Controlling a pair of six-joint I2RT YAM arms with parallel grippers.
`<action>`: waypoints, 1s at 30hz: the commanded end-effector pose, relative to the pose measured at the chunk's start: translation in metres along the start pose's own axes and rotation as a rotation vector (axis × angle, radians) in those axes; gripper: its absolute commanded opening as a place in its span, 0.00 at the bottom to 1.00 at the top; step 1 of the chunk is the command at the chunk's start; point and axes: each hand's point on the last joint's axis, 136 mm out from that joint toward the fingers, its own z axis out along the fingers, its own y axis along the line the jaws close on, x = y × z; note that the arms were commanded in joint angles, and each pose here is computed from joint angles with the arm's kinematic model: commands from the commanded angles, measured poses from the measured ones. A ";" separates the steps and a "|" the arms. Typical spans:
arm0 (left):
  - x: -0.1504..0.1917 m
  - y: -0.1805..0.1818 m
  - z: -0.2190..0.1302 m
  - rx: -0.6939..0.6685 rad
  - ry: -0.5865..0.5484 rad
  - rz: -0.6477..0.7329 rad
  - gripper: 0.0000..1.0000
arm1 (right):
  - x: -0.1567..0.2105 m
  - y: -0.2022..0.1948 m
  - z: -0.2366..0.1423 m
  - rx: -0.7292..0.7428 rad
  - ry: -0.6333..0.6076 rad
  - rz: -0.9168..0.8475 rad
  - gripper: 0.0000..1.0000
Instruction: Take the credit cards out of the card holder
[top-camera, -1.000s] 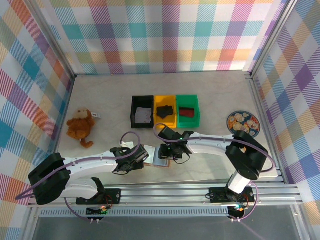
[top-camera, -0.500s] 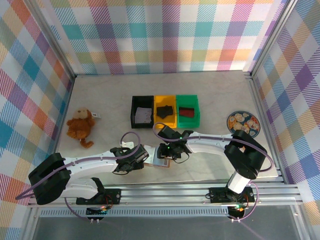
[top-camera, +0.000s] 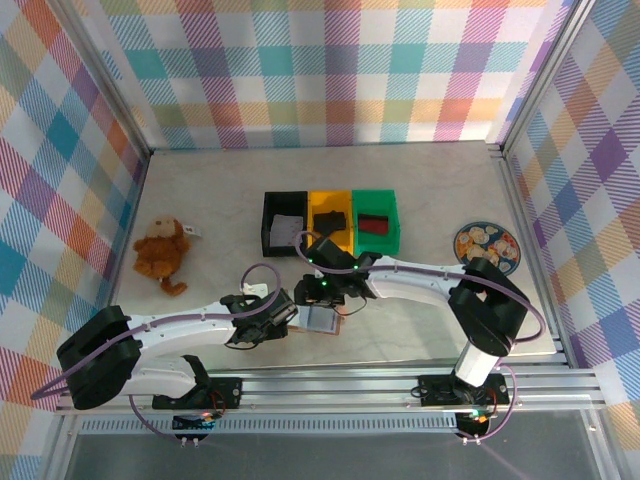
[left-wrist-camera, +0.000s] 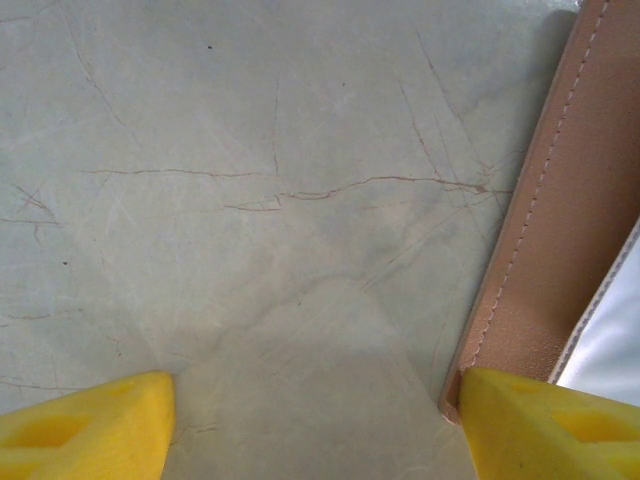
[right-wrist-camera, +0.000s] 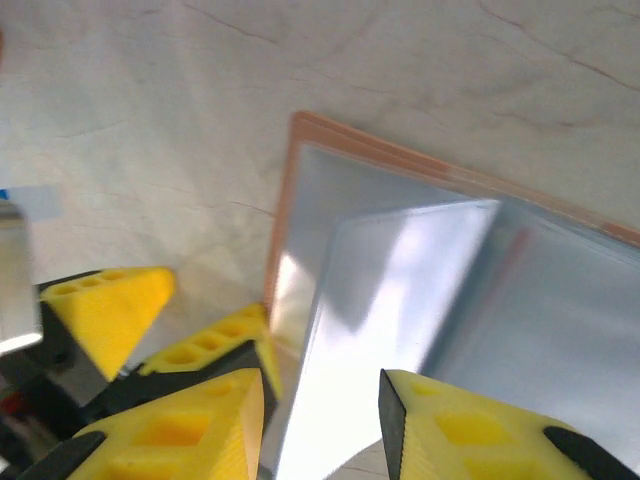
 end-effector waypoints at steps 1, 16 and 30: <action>0.006 -0.012 0.007 0.055 0.039 -0.002 0.74 | 0.004 0.009 0.007 -0.027 0.036 -0.030 0.38; 0.006 -0.008 0.005 0.061 0.030 -0.011 0.74 | 0.022 -0.054 -0.016 0.212 0.006 0.024 0.44; 0.006 -0.007 0.004 0.065 0.027 -0.014 0.74 | 0.036 -0.080 -0.002 0.267 0.041 0.065 0.44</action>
